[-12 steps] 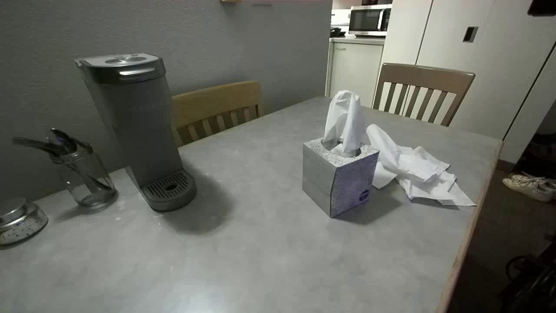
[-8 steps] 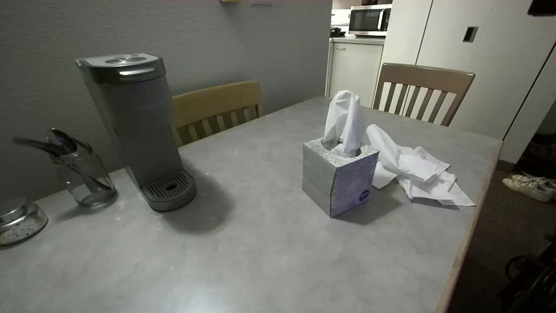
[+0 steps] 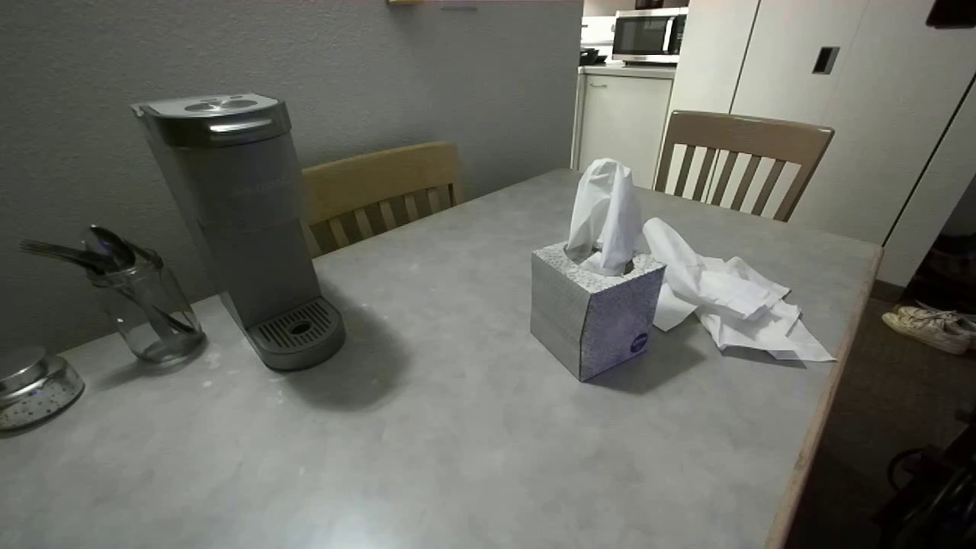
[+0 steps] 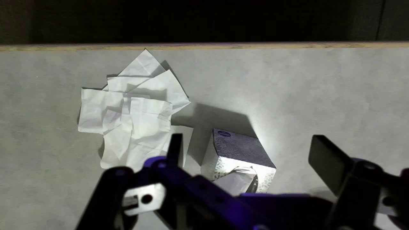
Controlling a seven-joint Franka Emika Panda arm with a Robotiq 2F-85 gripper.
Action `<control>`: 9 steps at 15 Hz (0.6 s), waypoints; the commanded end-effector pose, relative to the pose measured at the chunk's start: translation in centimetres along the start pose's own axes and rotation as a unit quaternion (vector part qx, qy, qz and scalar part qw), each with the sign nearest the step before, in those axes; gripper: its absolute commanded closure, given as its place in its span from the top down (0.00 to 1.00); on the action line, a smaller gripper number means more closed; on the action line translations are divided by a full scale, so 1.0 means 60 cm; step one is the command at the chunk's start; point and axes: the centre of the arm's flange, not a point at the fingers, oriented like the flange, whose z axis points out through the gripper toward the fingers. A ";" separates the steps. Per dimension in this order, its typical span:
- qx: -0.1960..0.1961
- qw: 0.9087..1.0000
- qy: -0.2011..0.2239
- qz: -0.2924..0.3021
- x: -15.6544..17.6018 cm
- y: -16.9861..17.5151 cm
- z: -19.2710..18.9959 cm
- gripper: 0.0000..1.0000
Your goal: Remove one of the tissues from the box and place it on the table
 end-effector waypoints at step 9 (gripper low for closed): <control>-0.007 1.000 0.011 -0.011 0.032 0.004 0.024 1.00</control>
